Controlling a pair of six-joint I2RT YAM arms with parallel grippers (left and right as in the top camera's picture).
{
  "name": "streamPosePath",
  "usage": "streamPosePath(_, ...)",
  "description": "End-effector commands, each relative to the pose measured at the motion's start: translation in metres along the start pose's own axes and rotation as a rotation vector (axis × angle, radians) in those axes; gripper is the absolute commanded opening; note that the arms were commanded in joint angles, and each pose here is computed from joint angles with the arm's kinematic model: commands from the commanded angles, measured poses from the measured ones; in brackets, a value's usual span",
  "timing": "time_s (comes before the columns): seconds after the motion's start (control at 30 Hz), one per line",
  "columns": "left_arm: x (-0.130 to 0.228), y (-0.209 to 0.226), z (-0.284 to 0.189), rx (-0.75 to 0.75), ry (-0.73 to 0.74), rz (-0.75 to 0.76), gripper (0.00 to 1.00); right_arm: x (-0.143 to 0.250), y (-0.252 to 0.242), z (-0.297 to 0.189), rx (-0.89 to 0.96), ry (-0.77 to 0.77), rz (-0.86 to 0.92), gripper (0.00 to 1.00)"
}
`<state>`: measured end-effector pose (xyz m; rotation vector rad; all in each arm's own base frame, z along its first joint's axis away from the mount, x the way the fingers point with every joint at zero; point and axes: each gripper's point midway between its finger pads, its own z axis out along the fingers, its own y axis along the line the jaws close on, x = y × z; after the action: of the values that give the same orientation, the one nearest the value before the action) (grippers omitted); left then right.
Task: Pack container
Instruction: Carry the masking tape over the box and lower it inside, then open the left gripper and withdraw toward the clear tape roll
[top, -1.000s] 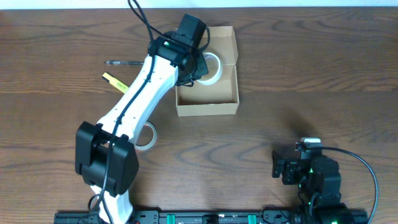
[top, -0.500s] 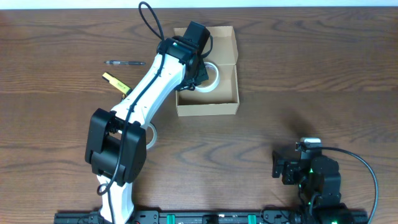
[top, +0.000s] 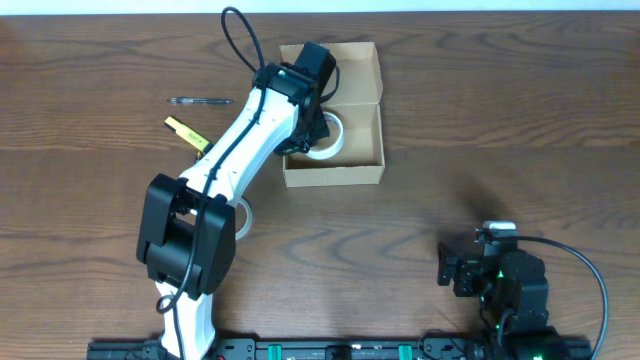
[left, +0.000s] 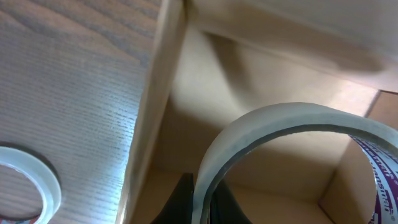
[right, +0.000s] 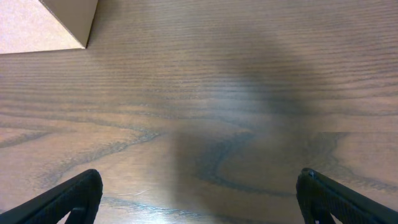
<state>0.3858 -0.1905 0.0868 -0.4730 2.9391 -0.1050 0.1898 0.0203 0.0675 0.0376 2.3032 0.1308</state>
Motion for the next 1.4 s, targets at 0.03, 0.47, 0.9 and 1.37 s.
streamPosePath(0.03, 0.006, 0.007, 0.020, -0.036, 0.001, -0.019, 0.06, -0.001, -0.003, 0.000, 0.011, -0.007, 0.023, 0.99)
streamPosePath(0.47, 0.002, 0.005, 0.030, -0.019, -0.032, -0.018, 0.18, -0.001, -0.003, 0.000, 0.011, -0.007, 0.023, 0.99)
streamPosePath(0.9, -0.005, -0.001, 0.027, 0.001, -0.065, -0.019, 0.33, -0.001, -0.003, 0.000, 0.011, -0.007, 0.023, 0.99)
streamPosePath(1.37, -0.053, 0.038, -0.097, 0.074, -0.431, -0.230, 0.49, -0.001, -0.003, 0.000, 0.011, -0.007, 0.023, 0.99)
